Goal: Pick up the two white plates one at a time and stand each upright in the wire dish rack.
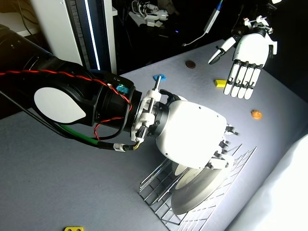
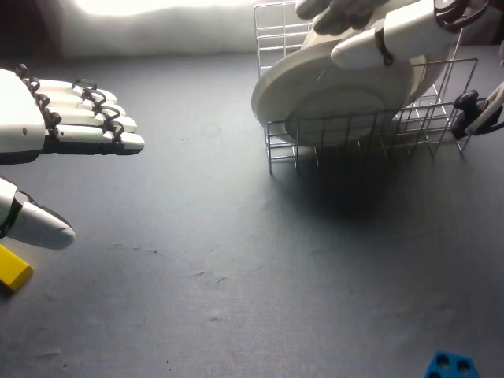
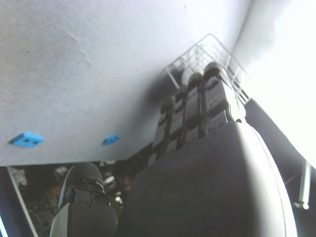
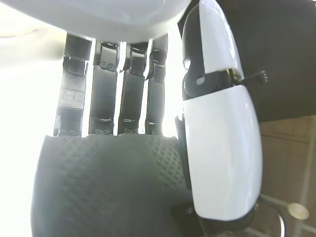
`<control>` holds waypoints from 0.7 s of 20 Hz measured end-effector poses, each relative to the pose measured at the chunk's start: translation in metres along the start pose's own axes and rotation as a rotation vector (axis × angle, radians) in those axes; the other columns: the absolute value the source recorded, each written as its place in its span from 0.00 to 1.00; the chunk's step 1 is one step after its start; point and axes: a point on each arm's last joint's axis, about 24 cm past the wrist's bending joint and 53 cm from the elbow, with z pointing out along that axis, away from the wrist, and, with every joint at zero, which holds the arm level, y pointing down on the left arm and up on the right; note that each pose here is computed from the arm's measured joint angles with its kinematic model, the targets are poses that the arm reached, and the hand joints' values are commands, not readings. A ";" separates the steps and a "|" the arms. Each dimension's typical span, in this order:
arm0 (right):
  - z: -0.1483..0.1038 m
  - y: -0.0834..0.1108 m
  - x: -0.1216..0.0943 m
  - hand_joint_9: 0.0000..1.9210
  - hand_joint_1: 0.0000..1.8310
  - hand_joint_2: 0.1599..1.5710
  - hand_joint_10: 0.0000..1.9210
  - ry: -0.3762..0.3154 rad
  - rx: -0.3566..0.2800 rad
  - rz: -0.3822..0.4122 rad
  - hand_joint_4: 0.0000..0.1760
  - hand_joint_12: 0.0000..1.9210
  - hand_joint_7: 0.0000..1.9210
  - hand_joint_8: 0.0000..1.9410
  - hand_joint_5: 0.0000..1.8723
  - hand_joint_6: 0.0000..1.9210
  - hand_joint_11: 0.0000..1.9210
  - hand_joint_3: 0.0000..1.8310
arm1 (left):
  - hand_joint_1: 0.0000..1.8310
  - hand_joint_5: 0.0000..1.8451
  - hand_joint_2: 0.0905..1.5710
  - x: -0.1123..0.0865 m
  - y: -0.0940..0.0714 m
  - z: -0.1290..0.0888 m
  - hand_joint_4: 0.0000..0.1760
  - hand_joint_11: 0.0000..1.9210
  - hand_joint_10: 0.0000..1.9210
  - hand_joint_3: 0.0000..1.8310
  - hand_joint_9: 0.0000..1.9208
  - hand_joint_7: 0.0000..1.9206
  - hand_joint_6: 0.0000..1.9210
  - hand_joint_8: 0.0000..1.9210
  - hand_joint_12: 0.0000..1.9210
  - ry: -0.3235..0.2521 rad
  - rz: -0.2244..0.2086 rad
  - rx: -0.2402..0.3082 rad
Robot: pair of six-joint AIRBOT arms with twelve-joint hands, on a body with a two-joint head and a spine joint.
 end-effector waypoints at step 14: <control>-0.027 0.080 0.030 0.43 0.63 0.64 0.09 -0.017 -0.408 -0.382 0.00 0.69 0.47 0.00 0.40 0.03 0.20 0.00 | 0.00 0.00 0.67 0.008 -0.043 0.002 0.00 0.00 0.00 0.00 0.00 0.00 0.00 0.00 0.00 0.043 0.062 0.128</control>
